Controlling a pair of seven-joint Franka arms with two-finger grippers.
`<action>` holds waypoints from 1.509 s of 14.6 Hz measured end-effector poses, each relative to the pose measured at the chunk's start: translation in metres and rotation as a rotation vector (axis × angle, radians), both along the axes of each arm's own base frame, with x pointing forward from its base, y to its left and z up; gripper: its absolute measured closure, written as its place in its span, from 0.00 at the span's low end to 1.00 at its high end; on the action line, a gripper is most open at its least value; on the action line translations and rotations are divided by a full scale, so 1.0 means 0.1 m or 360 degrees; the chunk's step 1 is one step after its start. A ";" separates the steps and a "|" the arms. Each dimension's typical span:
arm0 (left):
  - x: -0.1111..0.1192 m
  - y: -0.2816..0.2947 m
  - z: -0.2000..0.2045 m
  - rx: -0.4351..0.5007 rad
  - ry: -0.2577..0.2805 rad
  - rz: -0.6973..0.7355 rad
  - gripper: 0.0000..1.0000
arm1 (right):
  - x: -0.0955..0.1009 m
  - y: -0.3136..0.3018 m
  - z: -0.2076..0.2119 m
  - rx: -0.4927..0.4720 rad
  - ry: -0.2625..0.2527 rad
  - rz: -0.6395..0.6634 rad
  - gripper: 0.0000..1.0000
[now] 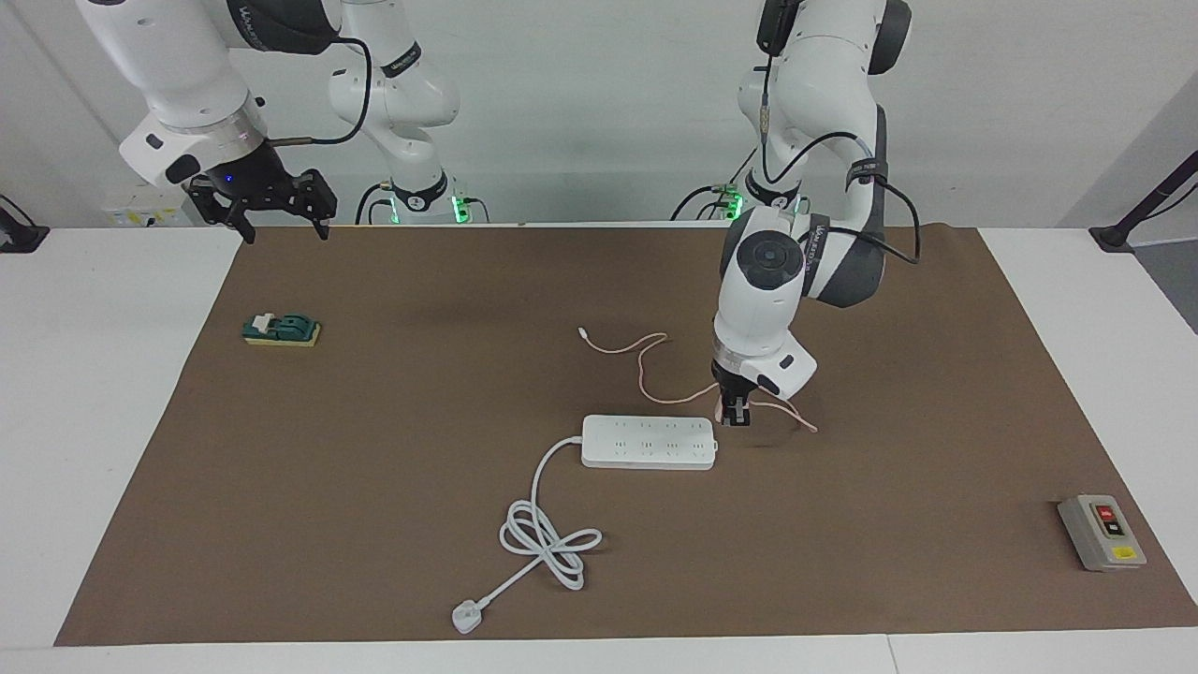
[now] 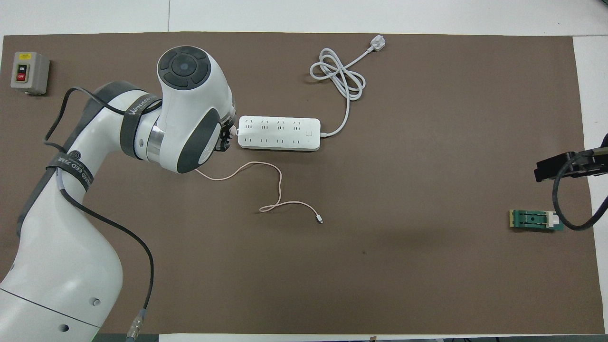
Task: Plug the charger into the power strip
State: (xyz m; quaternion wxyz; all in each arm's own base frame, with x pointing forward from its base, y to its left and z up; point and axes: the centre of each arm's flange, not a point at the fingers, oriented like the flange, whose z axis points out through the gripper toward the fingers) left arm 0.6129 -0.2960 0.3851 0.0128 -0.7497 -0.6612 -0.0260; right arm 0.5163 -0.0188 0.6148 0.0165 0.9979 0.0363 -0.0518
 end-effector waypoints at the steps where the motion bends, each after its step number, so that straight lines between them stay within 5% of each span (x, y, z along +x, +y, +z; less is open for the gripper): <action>1: -0.03 -0.06 -0.03 -0.0002 -0.0005 0.0022 0.68 | 0.00 0.00 0.00 0.0000 -0.0001 0.0000 0.00; 10: -0.36 -0.44 -0.26 0.0038 0.0020 0.0089 0.68 | -0.01 0.04 0.02 0.0002 -0.0007 0.0010 0.00; 22: -0.26 -0.35 -0.22 0.0065 -0.0052 0.0087 0.68 | -0.01 0.05 0.03 0.0001 -0.0008 0.0015 0.00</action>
